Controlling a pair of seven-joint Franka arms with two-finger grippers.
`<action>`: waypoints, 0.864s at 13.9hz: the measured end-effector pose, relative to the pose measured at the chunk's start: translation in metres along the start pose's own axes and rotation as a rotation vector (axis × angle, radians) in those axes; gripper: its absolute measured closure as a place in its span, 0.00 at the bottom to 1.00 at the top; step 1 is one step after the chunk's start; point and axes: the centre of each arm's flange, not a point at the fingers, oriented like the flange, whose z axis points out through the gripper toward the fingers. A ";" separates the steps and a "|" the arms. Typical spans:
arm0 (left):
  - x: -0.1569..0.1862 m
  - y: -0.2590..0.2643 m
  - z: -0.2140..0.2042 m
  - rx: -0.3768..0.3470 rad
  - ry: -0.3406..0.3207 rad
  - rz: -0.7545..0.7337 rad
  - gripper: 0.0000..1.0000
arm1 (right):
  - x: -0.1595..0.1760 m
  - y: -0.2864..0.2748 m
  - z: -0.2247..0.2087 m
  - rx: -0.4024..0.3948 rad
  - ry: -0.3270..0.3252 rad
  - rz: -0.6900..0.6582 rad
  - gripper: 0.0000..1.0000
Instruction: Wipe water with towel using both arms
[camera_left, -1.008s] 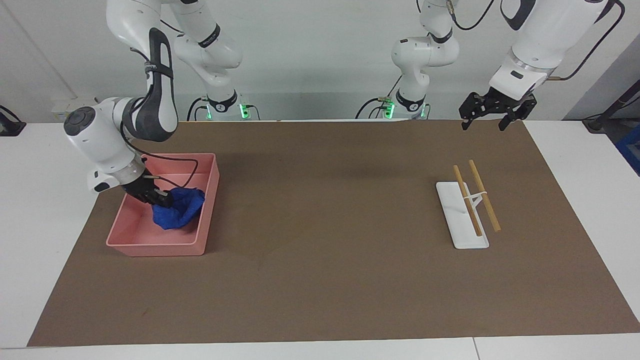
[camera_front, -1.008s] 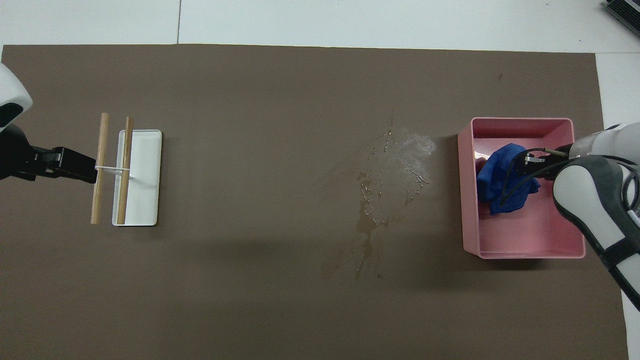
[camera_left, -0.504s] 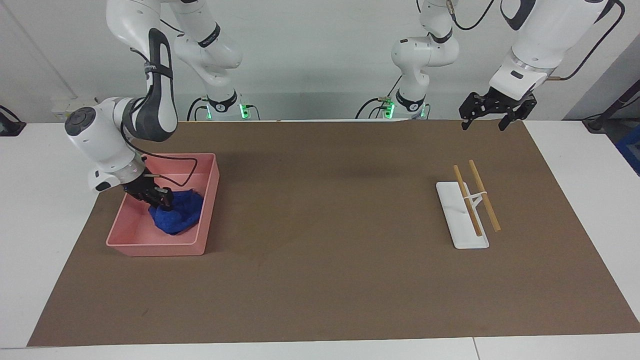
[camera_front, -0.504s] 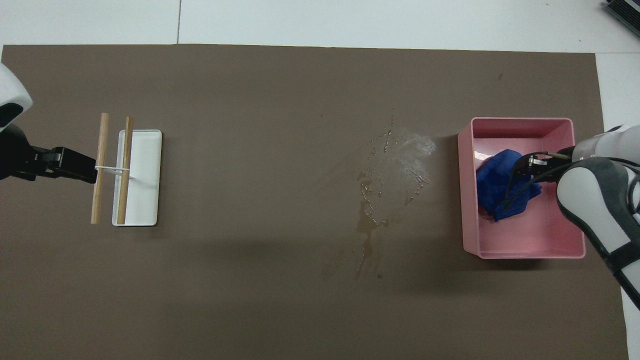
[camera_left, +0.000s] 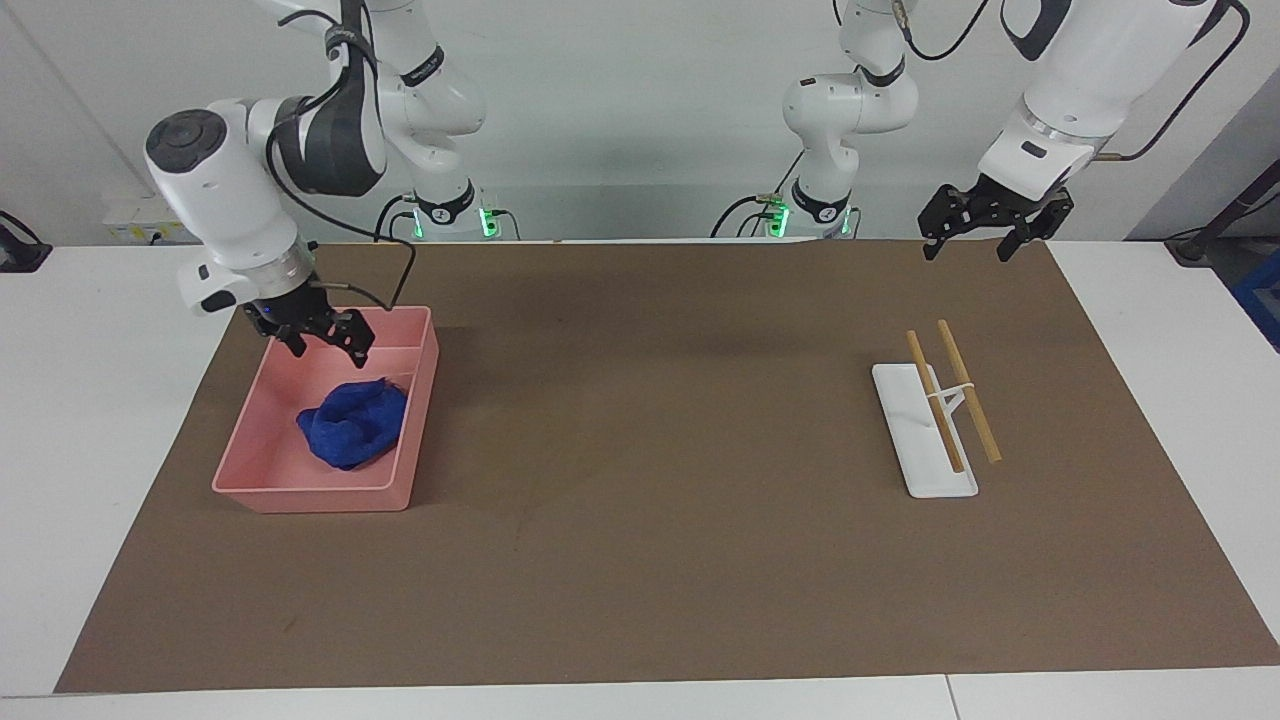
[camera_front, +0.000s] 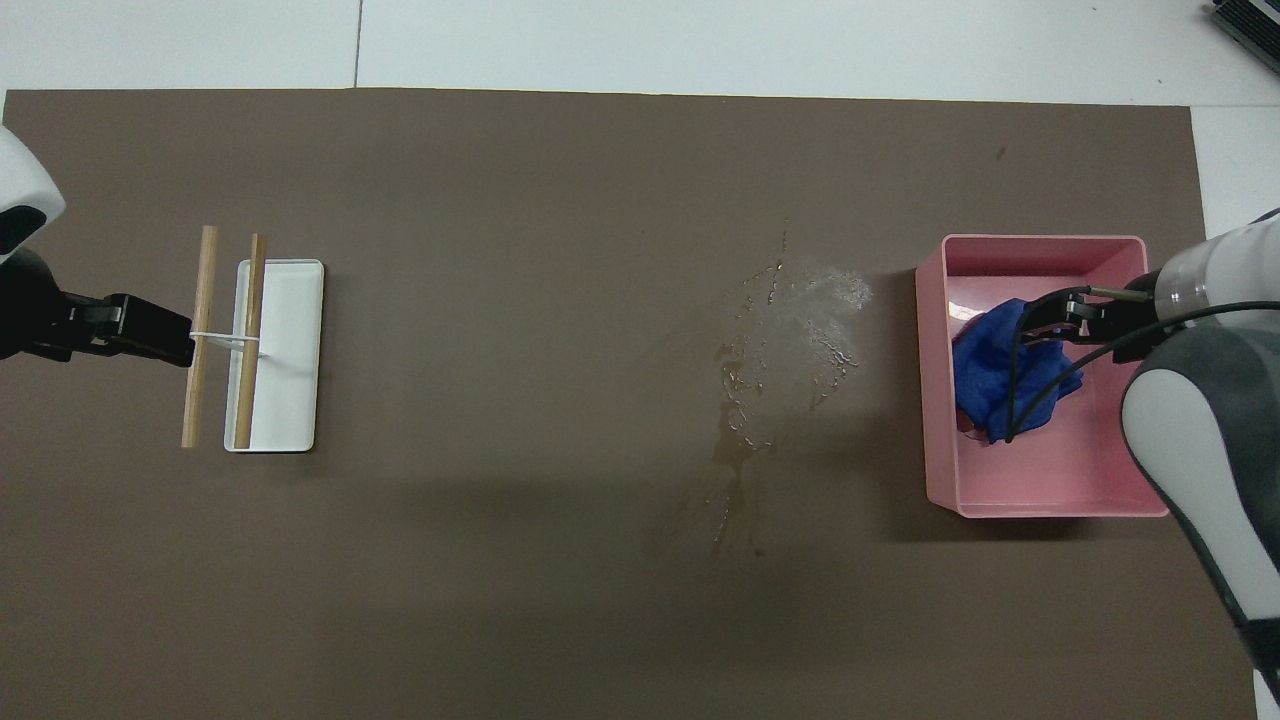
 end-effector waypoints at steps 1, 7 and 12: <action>0.000 0.000 0.000 0.000 0.000 0.000 0.00 | -0.006 -0.010 -0.021 -0.002 0.004 -0.014 0.02; 0.000 0.000 0.000 0.000 0.000 0.000 0.00 | -0.015 -0.008 -0.122 0.002 0.027 -0.011 0.02; 0.000 0.000 0.000 0.000 0.000 0.000 0.00 | -0.023 -0.005 -0.132 -0.009 -0.021 -0.013 0.02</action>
